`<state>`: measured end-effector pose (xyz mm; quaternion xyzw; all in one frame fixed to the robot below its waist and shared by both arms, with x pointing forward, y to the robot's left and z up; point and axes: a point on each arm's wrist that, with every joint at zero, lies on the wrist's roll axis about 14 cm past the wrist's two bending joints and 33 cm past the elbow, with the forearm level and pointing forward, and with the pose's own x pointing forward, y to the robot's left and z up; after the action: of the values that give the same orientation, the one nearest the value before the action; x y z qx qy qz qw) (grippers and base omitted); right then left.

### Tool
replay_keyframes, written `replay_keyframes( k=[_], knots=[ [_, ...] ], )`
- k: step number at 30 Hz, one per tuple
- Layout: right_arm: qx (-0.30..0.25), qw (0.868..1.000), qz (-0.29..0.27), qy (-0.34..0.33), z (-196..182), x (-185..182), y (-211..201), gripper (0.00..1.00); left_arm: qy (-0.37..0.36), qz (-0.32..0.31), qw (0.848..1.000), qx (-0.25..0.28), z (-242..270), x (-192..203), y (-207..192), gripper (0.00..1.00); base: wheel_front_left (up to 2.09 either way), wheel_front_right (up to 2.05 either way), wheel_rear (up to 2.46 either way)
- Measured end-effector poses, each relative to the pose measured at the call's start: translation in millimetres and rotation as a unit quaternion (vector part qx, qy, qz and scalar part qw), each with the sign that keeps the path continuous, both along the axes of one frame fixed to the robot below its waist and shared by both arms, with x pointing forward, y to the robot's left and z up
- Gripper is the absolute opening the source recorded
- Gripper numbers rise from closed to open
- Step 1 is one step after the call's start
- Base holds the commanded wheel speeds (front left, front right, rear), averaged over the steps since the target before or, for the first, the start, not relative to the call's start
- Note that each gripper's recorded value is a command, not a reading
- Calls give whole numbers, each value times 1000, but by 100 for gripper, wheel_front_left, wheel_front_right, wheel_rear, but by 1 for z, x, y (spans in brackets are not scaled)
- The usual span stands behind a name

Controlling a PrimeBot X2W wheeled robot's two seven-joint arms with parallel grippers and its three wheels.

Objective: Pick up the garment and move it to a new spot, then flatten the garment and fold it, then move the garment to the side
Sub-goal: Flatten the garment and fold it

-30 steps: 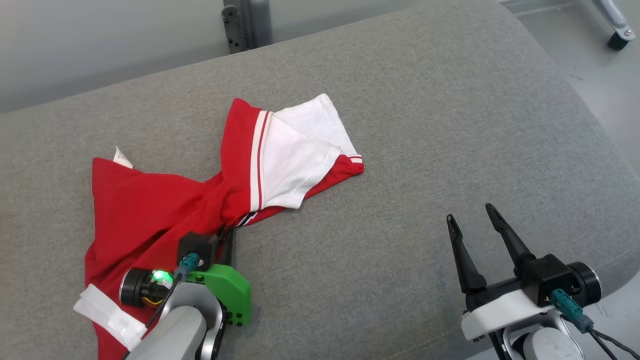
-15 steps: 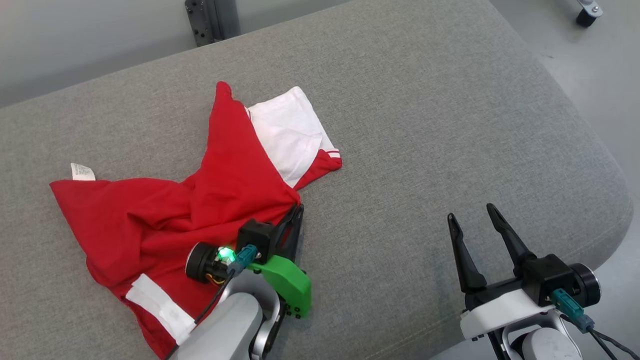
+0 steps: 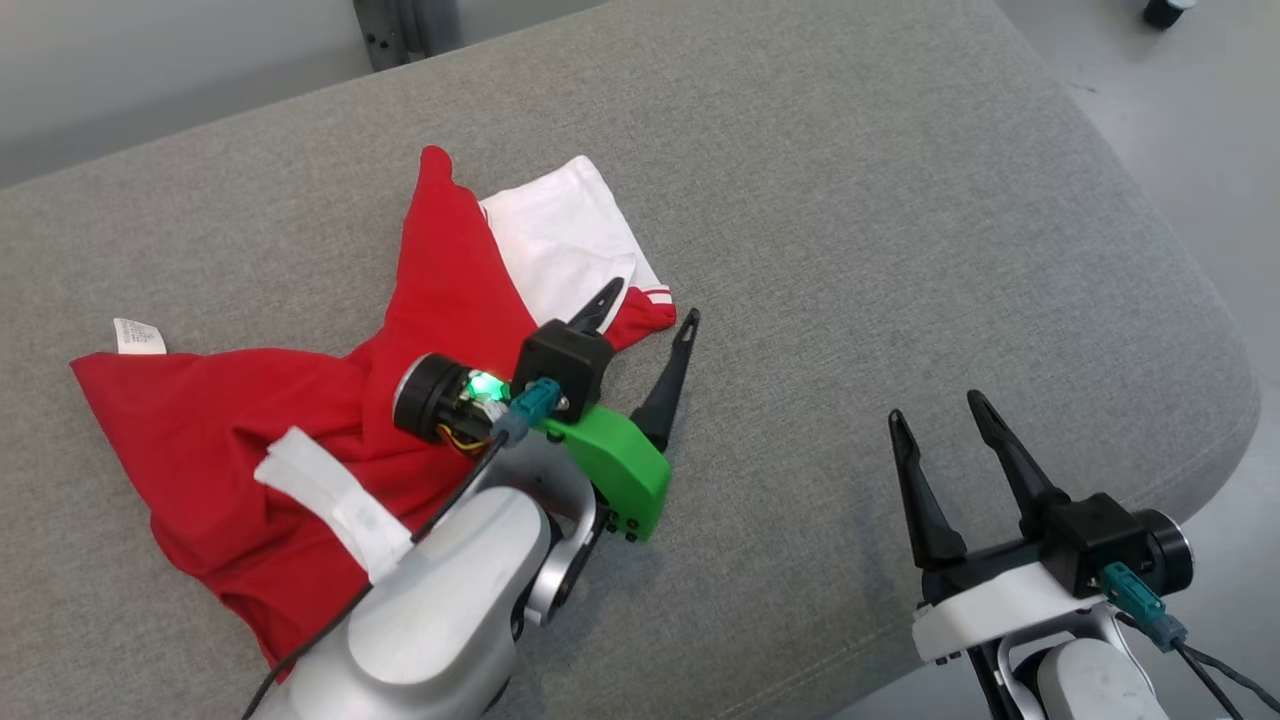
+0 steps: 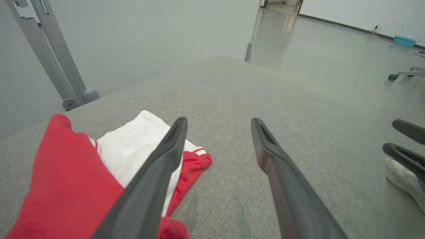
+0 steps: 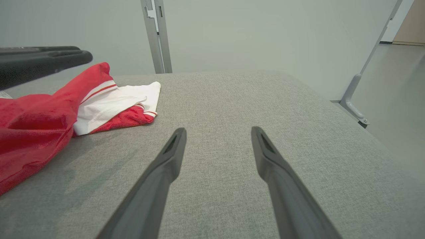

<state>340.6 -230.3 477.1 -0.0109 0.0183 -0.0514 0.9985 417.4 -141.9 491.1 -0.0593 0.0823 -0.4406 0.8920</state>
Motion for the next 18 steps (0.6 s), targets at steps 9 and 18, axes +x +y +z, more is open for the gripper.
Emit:
replay_keyframes(
  k=[9,18],
  knots=[
    [20,1000,-6,7,-6,11,-2,100,36,4,996,86,-47,40,-8,100,0,0,0],
    [22,999,-36,26,-14,0,-17,100,46,4,992,117,-85,54,-17,100,0,0,0]
  ],
)
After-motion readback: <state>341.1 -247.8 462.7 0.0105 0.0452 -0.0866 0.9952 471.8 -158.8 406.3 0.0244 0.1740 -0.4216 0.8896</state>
